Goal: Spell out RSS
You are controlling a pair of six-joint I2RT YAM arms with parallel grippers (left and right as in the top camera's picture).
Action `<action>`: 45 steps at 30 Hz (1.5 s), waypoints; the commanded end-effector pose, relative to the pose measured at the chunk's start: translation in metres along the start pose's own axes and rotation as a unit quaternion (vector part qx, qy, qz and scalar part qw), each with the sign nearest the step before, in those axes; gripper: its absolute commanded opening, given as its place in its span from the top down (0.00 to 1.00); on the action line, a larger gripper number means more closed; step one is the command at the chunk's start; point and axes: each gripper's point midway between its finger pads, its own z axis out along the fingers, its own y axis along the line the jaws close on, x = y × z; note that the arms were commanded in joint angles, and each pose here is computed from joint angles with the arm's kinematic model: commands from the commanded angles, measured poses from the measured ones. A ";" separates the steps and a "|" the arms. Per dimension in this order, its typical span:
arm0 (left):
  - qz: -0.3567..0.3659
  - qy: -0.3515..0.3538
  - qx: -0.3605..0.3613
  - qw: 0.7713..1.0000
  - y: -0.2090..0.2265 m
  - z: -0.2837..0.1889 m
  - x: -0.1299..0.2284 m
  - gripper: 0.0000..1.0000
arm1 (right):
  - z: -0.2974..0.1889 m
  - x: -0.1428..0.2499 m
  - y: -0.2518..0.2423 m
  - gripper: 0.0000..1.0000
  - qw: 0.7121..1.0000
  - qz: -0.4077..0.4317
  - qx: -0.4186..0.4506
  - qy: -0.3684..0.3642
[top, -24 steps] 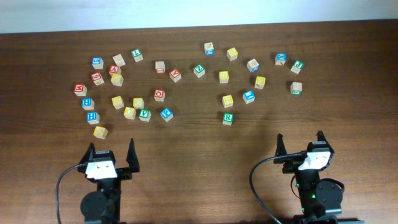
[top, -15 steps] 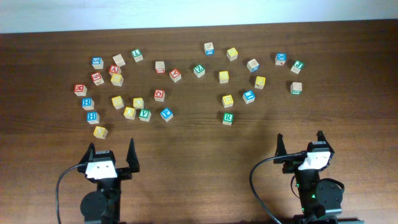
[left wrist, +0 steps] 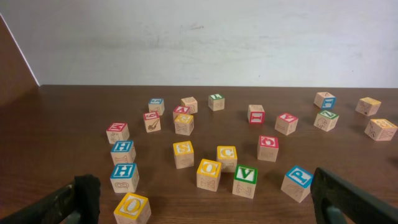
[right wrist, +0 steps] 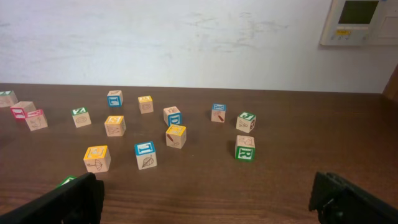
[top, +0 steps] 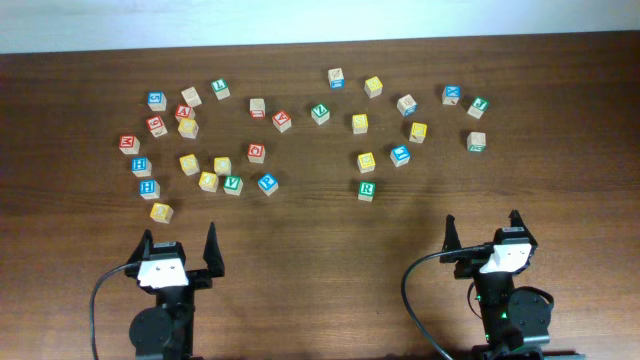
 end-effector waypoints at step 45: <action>-0.168 0.374 0.278 0.868 -0.107 -0.043 -0.165 0.01 | 0.000 0.003 -0.001 0.02 1.000 0.002 0.001 0.002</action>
